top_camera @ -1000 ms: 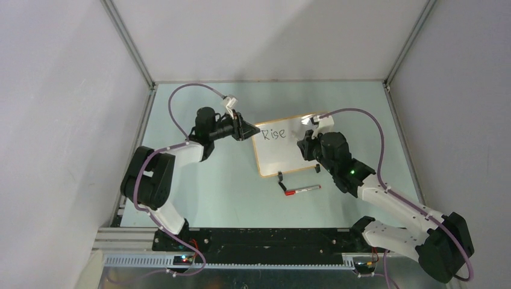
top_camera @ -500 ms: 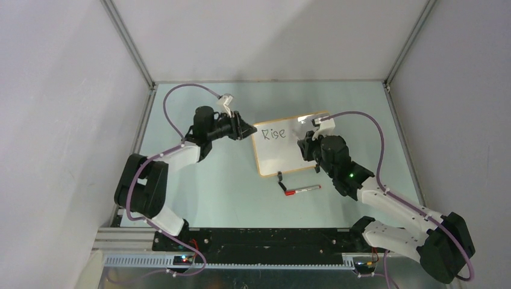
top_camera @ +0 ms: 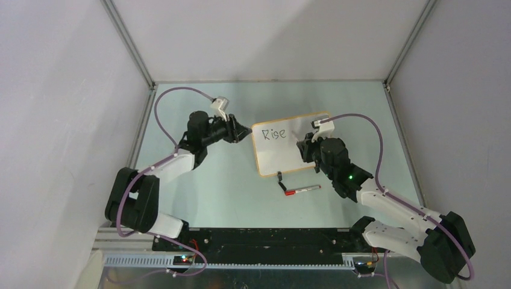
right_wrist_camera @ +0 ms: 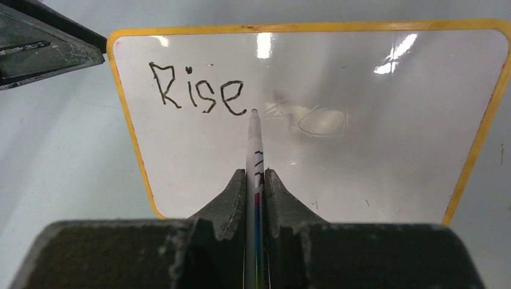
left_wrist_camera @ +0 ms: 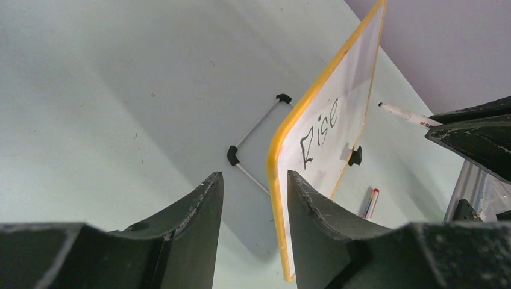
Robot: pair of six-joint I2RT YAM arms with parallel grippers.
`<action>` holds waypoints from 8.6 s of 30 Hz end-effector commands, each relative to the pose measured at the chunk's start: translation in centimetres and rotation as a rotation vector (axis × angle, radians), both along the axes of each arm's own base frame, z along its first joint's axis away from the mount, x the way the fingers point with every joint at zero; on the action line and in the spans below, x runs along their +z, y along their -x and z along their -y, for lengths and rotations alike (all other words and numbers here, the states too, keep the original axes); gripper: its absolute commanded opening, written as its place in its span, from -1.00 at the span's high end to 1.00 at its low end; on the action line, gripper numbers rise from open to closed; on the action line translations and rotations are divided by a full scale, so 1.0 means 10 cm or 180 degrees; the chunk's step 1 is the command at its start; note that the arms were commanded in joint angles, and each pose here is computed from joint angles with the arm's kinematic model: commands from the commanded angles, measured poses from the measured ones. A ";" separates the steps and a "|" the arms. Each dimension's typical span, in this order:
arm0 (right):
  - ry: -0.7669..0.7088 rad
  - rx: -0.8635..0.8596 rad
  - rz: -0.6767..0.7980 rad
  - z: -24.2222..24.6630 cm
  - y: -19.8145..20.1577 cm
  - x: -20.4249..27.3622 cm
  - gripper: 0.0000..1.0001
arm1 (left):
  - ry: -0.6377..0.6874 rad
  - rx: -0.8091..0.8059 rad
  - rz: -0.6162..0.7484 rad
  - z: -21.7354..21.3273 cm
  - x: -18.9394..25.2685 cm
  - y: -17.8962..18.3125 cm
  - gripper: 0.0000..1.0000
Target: Write a sentence on the whiteboard
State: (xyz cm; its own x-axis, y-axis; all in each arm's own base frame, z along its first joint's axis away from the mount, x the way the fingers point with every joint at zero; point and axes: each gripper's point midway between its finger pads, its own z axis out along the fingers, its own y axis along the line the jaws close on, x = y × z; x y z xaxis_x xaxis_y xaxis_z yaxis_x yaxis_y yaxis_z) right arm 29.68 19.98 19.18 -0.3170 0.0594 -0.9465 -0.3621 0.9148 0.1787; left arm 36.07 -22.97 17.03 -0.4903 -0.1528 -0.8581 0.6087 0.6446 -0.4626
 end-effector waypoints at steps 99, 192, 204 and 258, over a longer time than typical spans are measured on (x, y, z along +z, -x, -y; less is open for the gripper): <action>-0.0069 0.0046 -0.0252 -0.13 -0.21 0.07 1.00 | 0.0465 -0.0540 0.0209 0.21 0.18 -0.15 0.94; 0.0028 -0.0020 -0.0353 -0.11 -0.34 0.09 1.00 | 0.0480 -0.0579 0.0263 0.21 0.25 -0.09 0.91; 0.0074 -0.0072 -0.0400 -0.09 -0.38 0.04 1.00 | 0.0485 -0.0589 0.0266 0.21 0.25 -0.09 0.91; -0.0194 0.0096 -0.0112 -0.02 -0.16 0.42 1.00 | 0.0600 -0.0693 0.0211 0.18 0.28 -0.06 0.92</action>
